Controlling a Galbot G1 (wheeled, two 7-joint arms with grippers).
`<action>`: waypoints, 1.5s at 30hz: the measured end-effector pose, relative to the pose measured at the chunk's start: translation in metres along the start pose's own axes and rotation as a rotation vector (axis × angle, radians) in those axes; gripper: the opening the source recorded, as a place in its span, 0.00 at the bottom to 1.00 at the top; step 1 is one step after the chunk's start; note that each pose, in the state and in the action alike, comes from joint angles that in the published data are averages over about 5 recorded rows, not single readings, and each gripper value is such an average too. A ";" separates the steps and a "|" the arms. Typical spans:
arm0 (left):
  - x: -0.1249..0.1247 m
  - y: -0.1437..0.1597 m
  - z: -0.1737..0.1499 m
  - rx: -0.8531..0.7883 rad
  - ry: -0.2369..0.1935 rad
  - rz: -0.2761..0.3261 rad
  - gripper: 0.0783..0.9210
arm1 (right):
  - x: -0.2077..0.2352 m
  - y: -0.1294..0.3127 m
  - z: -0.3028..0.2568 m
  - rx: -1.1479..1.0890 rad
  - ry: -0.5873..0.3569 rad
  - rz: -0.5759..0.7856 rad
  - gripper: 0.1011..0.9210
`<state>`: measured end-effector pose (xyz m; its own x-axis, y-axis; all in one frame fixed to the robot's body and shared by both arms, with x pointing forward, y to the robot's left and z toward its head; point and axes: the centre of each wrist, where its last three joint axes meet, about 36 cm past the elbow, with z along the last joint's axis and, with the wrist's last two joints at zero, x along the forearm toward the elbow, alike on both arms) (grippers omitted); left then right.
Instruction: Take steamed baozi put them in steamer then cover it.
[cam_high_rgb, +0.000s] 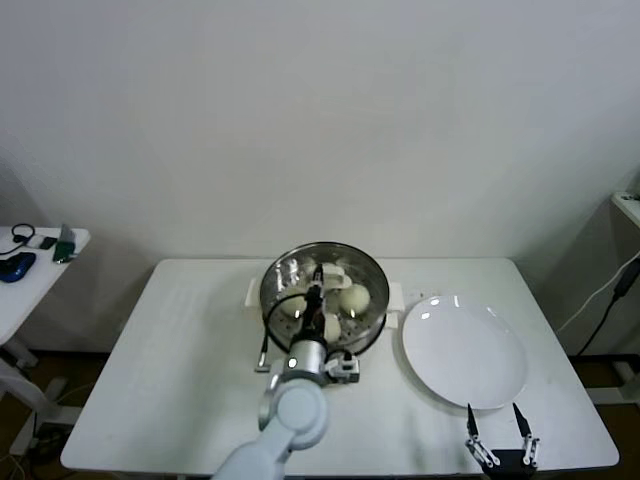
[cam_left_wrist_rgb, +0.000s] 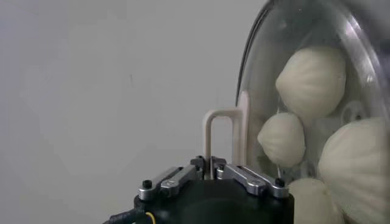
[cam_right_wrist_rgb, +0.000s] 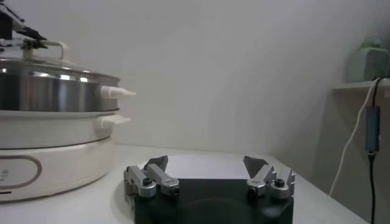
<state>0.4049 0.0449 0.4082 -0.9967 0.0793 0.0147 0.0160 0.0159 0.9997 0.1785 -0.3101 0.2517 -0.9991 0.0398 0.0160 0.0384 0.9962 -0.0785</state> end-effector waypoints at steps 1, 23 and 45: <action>0.001 0.001 0.000 0.006 -0.003 0.001 0.21 | 0.000 0.000 -0.001 0.000 0.002 0.001 0.88; 0.051 0.049 0.065 0.363 -0.059 -0.021 0.88 | -0.007 0.004 -0.032 -0.038 0.057 0.009 0.88; 0.139 -0.046 0.217 1.336 0.085 0.060 0.88 | -0.022 0.006 -0.029 -0.037 0.050 -0.032 0.88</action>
<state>0.2826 0.2712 0.3610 -0.9928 0.0527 0.1073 0.0749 0.9738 0.2148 0.2012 -0.3026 0.2795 -0.9977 0.0108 0.0676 0.0081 0.9992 -0.0398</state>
